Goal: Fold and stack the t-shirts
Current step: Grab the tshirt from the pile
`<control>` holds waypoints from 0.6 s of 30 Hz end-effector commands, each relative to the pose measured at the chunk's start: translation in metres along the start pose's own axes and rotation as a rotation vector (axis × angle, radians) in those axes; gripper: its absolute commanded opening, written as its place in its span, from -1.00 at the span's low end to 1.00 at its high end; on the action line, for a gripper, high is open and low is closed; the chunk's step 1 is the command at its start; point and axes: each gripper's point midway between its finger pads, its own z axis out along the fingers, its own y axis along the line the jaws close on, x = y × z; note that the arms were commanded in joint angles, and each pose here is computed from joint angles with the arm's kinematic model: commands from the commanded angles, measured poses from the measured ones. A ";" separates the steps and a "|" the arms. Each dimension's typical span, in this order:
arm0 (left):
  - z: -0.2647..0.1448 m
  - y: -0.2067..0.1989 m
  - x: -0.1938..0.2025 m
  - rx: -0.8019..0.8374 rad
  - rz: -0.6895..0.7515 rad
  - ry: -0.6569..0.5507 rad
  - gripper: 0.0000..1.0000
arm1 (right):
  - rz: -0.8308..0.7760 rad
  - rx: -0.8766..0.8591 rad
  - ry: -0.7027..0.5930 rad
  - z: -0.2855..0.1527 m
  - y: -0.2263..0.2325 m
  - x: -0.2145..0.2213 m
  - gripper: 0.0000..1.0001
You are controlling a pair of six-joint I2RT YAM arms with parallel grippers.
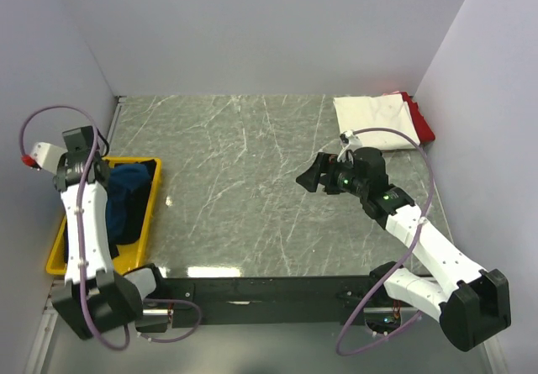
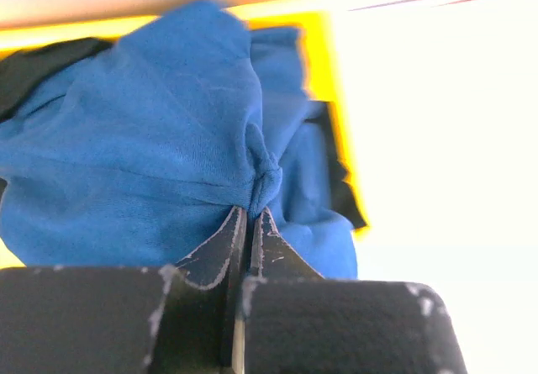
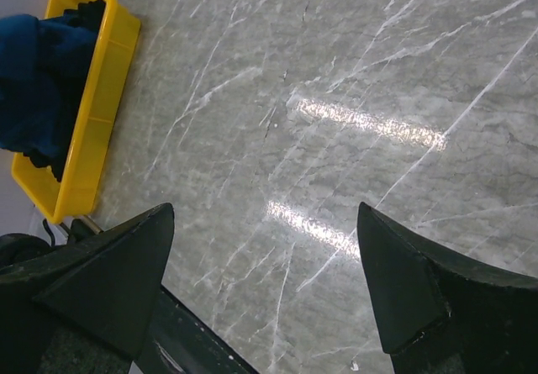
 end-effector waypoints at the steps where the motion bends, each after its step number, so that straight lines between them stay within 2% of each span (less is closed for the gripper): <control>1: -0.047 -0.038 -0.032 0.261 0.005 -0.054 -0.99 | -0.016 -0.038 -0.037 -0.001 0.011 -0.013 0.90; 6: -0.134 -0.106 -0.075 0.737 0.011 -0.158 -0.99 | -0.015 -0.056 -0.026 0.000 0.017 -0.017 0.91; 9: -0.178 -0.138 -0.079 0.965 0.049 -0.134 -0.99 | -0.023 -0.063 -0.029 -0.002 0.021 -0.020 0.90; 10: -0.204 -0.152 -0.087 1.058 0.050 -0.157 -0.99 | -0.022 -0.061 -0.032 -0.003 0.021 -0.021 0.90; 12: -0.220 -0.168 -0.087 1.118 0.073 -0.151 -0.99 | -0.030 -0.062 -0.045 -0.004 0.022 -0.025 0.91; 13: -0.248 -0.178 -0.089 1.189 0.087 -0.154 -0.99 | -0.032 -0.055 -0.052 -0.006 0.023 -0.028 0.91; 15: -0.262 -0.195 -0.082 1.232 0.137 -0.146 -0.99 | -0.039 -0.052 -0.063 -0.008 0.024 -0.031 0.91; 16: -0.294 -0.203 -0.079 1.311 0.154 -0.139 -0.99 | -0.042 -0.050 -0.069 -0.009 0.024 -0.032 0.91; 18: -0.317 -0.215 -0.079 1.366 0.181 -0.144 -0.99 | -0.048 -0.047 -0.090 -0.010 0.025 -0.038 0.91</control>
